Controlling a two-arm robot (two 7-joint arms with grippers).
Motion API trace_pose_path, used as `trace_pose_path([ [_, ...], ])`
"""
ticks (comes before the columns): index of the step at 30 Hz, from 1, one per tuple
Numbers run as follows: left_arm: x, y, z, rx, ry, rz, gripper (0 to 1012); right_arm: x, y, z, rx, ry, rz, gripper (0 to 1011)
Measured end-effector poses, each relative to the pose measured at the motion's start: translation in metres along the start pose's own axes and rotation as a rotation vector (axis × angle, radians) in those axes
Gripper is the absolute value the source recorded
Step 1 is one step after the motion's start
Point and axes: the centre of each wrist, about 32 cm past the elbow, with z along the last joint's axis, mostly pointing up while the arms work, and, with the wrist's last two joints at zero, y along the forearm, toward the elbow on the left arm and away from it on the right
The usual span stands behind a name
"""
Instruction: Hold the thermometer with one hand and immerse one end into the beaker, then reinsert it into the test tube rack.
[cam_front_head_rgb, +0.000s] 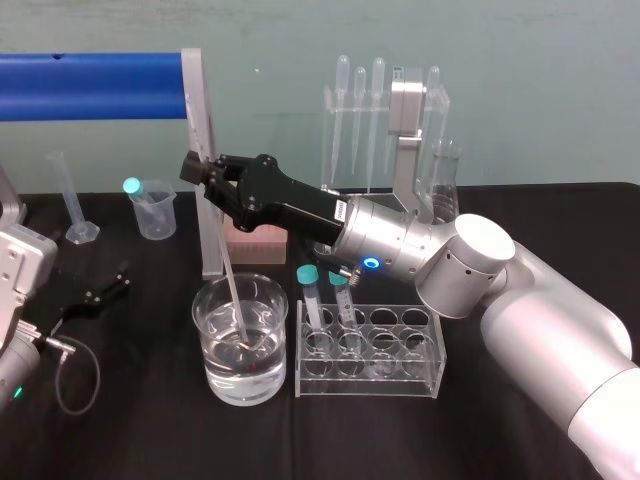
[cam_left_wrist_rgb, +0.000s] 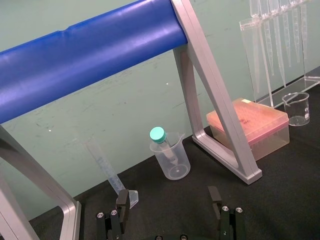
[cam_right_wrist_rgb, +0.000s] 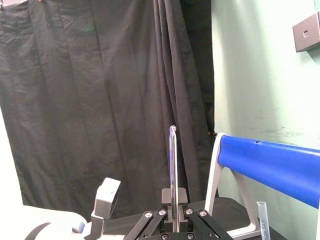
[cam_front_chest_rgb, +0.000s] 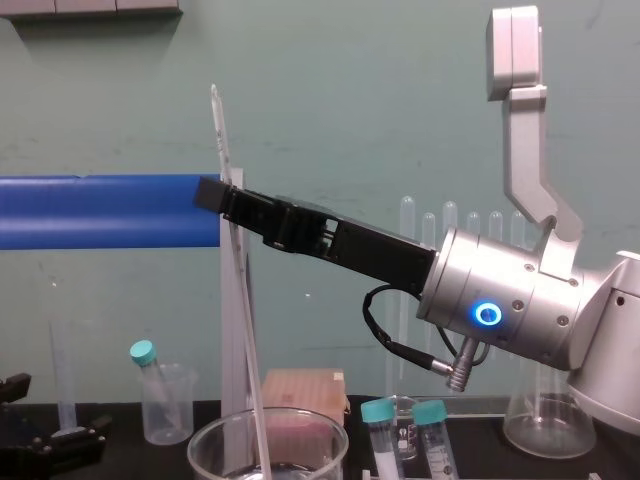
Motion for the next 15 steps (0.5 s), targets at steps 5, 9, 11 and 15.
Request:
trace_pose_path([
  [5, 0.0000, 0.0000, 0.0000, 0.000, 0.000, 0.000, 1008, 0.0000, 0.0000, 0.0000, 0.000, 0.000, 0.000, 58],
  [9, 0.0000, 0.0000, 0.0000, 0.000, 0.000, 0.000, 1008, 0.0000, 0.0000, 0.0000, 0.000, 0.000, 0.000, 58],
  [11, -0.0001, 0.0000, 0.0000, 0.000, 0.000, 0.000, 1008, 0.0000, 0.0000, 0.0000, 0.000, 0.000, 0.000, 58],
  [15, 0.0000, 0.0000, 0.0000, 0.000, 0.000, 0.000, 1008, 0.0000, 0.0000, 0.0000, 0.000, 0.000, 0.000, 58],
])
